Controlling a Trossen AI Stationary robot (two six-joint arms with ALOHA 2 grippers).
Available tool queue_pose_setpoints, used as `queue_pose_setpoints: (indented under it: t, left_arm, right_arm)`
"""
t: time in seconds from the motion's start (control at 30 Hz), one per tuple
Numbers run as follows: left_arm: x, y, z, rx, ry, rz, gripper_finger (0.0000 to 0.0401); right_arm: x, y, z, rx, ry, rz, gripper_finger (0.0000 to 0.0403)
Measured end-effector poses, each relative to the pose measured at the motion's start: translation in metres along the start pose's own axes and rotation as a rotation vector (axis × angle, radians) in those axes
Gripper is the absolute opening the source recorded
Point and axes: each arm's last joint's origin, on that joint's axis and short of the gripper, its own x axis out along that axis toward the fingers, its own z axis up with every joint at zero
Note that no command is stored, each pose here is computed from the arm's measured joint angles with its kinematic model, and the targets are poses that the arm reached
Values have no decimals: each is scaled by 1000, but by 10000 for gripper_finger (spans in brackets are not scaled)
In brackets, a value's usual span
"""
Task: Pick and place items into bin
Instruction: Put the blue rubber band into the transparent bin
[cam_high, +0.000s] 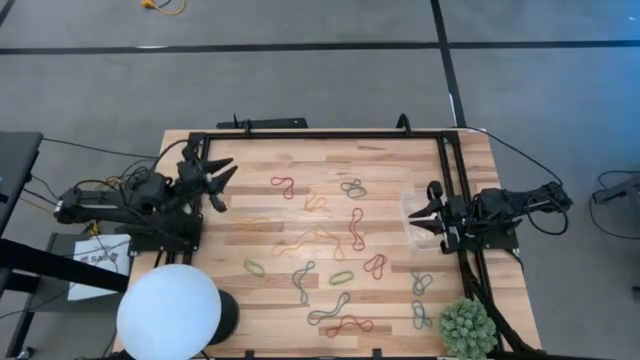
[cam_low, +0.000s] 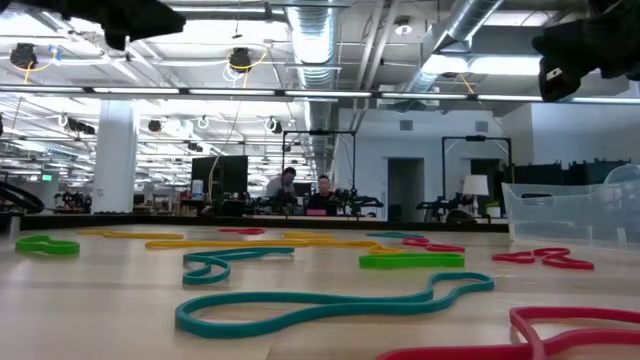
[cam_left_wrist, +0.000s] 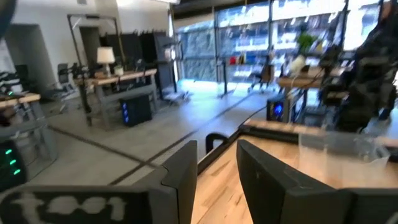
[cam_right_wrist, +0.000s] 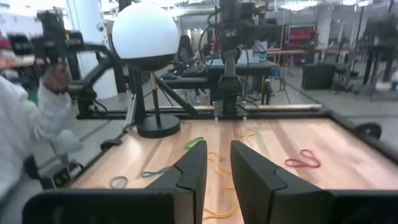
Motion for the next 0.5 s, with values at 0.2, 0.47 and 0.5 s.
queue_pose_setpoints:
  t: [0.2, 0.47, 0.5]
  left_arm:
    - [24, -7, 10, 32, 114, 48, 104]
    - [55, -16, -13, 56, 272, 67, 104]
    - [58, -16, -15, 61, 288, 63, 104]
  right_arm:
    - [0, 0, 0, -105, 1, 0, 66]
    - [0, 0, 8, -116, -76, -8, 66]
    - [-2, -1, 13, -107, -105, -19, 66]
